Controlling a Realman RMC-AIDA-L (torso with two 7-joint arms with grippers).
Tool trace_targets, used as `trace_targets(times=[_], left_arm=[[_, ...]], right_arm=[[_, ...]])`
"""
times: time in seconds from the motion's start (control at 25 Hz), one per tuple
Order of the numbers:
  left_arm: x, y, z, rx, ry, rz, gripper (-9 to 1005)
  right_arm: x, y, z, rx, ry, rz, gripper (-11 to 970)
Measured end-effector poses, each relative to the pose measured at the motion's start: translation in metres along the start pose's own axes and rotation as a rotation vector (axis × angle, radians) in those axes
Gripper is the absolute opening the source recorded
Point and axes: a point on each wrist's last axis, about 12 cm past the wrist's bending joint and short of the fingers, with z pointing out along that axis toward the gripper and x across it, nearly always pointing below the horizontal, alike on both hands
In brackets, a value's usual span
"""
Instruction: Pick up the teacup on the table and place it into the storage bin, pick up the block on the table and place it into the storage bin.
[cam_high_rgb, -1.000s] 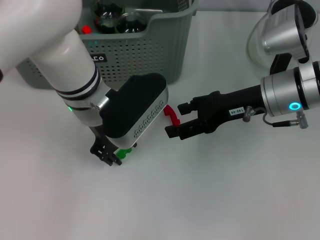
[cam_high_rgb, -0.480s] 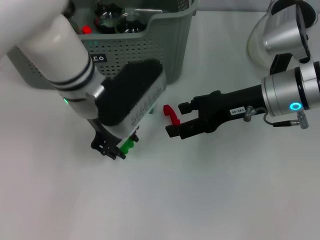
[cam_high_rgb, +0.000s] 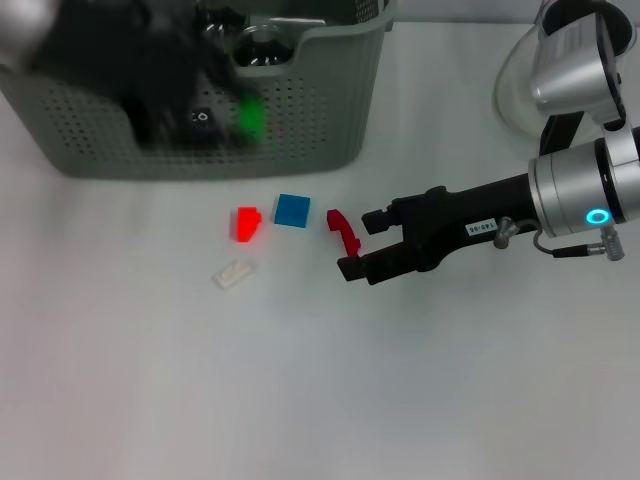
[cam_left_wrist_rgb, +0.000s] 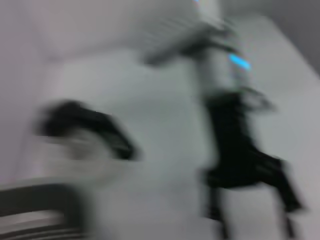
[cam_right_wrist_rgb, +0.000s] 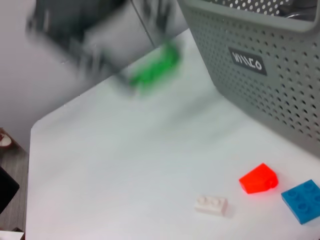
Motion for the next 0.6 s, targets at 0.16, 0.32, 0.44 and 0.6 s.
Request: trace_targets(times=[0.16,0.32,0.44,0.6], left_arm=[[0.012,0.019,-0.042,-0.217,-0.094,-0.181,473],[0.025,0.042,-0.063,-0.344,-0.110,-0.353,491],[0.036,0.057,-0.062,-0.434,-0.096,-0.435,505],[0.044,0.069,-0.050,-0.491,-0.047,-0.502,523]], right_arm=[[-0.002,0.000,-0.001,-0.001,0.004,-0.005,924],[-0.005,0.001,-0.002,-0.013,0.009,-0.015,924],[-0.005,0.001,-0.002,-0.013,0.010,-0.020,924],[-0.004,0.001,-0.002,-0.015,0.010,-0.018,924]])
